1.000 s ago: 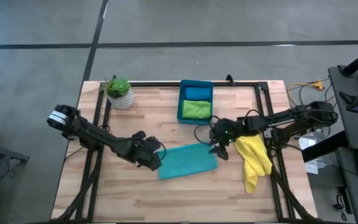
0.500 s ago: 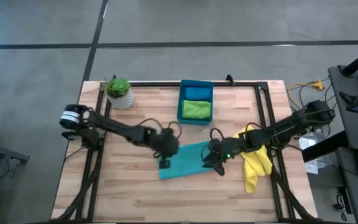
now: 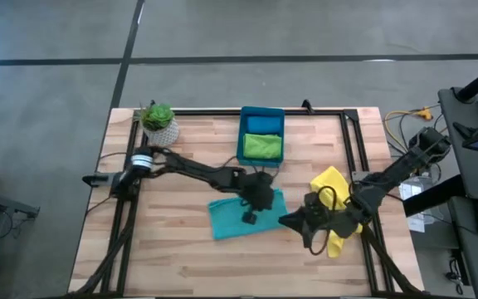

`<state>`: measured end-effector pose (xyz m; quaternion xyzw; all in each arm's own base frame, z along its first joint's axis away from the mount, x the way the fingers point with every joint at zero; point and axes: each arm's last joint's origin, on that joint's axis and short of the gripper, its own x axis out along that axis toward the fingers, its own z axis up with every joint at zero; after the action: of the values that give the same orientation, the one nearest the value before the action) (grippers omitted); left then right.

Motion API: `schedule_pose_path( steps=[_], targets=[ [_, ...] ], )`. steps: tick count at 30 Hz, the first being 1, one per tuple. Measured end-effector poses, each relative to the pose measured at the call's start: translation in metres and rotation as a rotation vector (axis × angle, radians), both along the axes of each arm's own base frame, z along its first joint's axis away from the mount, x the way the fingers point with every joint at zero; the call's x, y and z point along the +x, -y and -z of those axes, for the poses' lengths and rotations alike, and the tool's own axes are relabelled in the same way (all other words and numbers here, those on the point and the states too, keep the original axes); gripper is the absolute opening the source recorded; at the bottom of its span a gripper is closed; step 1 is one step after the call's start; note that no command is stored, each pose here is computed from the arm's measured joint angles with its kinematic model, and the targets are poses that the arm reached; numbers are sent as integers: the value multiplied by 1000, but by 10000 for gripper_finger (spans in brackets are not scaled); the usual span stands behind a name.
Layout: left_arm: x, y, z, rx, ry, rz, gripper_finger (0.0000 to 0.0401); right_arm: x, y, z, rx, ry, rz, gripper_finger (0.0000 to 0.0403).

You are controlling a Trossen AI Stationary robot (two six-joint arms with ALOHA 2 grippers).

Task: Fold microfiber towels
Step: Fold the light blue microfiber cloth

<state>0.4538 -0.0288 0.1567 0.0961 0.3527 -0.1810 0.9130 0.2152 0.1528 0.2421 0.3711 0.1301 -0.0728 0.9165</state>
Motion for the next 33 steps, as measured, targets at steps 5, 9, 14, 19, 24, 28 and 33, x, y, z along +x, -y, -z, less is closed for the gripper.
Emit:
schedule_pose_path(
  steps=[5,9,14,19,24,28,33],
  targets=[
    [17,-8,23,61,-136,-72,0,-3,-13,-13,0,42,27,29],
    [12,-20,25,86,-220,-255,0,-1,-17,-19,-37,52,54,29],
    [-9,-38,12,268,-334,-683,0,0,-17,-17,-74,29,71,29],
    [-29,-38,-21,256,-324,-679,0,4,-13,-15,-101,21,86,29],
    [-63,-27,-55,90,-342,-508,0,5,-10,-13,-144,7,90,29],
    [-93,-4,-33,127,-472,-432,0,6,-9,-13,-172,-2,86,29],
    [-114,31,-10,94,-510,-365,0,6,-8,-11,-192,-10,83,29]
  ],
)
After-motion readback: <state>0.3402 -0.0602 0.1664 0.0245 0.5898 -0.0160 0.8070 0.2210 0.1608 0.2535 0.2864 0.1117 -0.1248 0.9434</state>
